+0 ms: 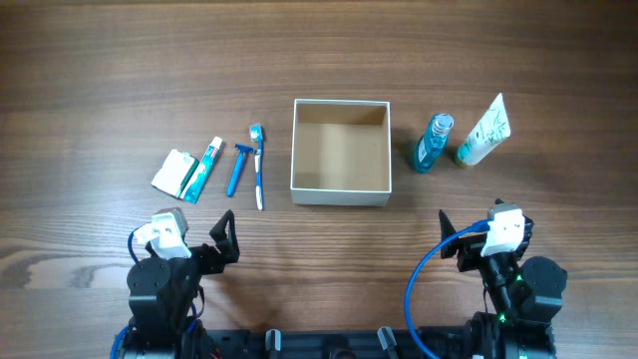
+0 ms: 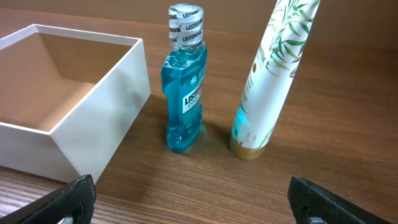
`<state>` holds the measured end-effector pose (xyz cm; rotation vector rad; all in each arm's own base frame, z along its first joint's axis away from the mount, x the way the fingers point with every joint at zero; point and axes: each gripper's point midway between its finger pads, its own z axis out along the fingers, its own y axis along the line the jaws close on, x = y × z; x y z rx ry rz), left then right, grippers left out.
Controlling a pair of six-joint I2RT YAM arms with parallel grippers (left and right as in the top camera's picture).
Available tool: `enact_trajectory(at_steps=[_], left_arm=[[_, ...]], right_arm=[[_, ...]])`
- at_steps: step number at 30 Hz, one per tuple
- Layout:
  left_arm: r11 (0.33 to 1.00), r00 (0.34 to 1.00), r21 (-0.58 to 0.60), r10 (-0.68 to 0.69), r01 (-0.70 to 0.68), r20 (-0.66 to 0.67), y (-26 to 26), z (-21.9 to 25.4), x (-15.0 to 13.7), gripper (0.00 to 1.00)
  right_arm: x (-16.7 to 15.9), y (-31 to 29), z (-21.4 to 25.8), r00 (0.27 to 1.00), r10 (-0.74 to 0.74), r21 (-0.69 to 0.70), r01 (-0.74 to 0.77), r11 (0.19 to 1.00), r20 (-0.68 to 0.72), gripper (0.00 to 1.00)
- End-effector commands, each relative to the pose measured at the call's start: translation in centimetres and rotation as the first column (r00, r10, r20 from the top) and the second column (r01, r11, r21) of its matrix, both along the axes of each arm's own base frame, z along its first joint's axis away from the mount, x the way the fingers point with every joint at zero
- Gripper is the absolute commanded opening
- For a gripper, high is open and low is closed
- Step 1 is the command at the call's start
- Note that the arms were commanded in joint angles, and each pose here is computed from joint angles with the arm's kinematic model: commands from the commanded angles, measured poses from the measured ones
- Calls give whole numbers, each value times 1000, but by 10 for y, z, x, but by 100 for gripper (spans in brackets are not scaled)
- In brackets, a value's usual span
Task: Pack container
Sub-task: 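Move the right gripper to the blue mouthwash bottle and grasp it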
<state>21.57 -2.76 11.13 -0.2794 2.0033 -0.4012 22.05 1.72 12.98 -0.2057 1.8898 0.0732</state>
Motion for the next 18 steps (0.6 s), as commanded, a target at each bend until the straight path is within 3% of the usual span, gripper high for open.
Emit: enact_trajectory(at_steps=[1, 10, 15, 18], left_arm=[[1000, 1000, -11, -8, 8, -13, -2, -6, -1, 100], [1000, 1000, -11, -8, 8, -13, -2, -6, -1, 100], [1000, 1000, -12, -8, 8, -13, -2, -6, -1, 100], [1000, 1000, -11, -8, 8, -13, -2, -6, -1, 100]], right_arm=[[0, 4, 3, 1000, 21, 5, -21, 1000, 14, 100], [1, 4, 5, 1000, 12, 31, -13, 999, 22, 100], [5, 4, 23, 996, -83, 336, 70, 939, 26, 100], [2, 21, 39, 998, 8, 390, -33, 920, 66, 100]])
